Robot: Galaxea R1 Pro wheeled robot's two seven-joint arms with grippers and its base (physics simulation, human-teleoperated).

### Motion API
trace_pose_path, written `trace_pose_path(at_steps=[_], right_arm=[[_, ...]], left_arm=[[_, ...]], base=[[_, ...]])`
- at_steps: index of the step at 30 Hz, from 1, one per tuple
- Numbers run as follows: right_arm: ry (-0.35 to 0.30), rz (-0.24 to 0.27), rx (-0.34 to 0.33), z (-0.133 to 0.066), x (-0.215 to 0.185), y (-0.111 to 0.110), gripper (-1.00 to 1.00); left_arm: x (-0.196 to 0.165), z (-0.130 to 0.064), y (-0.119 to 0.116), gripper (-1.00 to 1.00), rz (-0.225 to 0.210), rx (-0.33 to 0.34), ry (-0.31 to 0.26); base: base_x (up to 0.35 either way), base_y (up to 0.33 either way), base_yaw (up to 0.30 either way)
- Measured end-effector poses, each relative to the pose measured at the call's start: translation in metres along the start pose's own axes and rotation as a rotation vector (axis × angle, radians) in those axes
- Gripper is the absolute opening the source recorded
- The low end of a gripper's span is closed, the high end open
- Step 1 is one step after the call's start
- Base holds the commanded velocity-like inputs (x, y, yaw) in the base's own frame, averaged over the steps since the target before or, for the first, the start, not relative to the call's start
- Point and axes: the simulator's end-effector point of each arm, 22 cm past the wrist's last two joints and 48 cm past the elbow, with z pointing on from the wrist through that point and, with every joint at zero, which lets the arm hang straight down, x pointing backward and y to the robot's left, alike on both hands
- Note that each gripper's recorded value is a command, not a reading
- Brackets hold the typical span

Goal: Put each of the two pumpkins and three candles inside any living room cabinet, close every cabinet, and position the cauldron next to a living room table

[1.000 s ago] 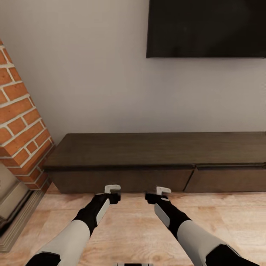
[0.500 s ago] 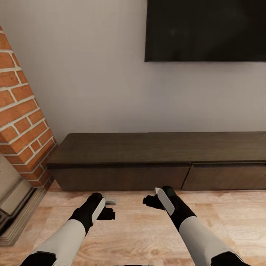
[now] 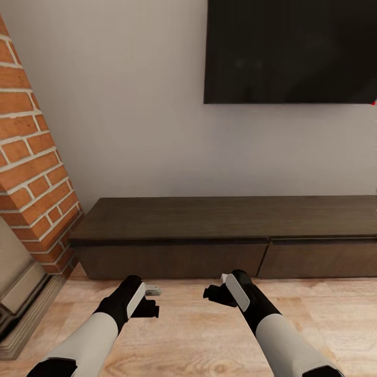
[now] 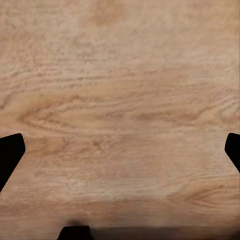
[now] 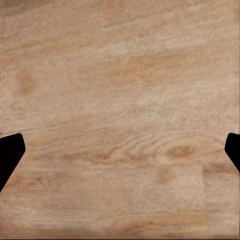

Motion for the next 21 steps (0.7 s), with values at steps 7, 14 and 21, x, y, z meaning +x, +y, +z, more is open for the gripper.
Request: trace_pose_path(at_steps=[7,14,21], right_arm=[[0.02,0.011,0.001,-0.001,0.023,-0.005,1.0],[0.007,0.01,-0.002,-0.01,0.024,-0.005,1.0],[-0.009,0.007,-0.001,-0.019,0.024,-0.006,1.0]], left_arm=[[0.006,-0.006,0.002,1.0,0.0,-0.009,-0.013],[0.004,-0.016,0.002,1.0,0.002,-0.012,-0.035],[0.013,-0.018,0.004,1.0,0.005,-0.021,-0.041]], base=[[-0.061,0.0,0.0],[-0.207,0.0,0.0],[-0.024,0.0,0.0]])
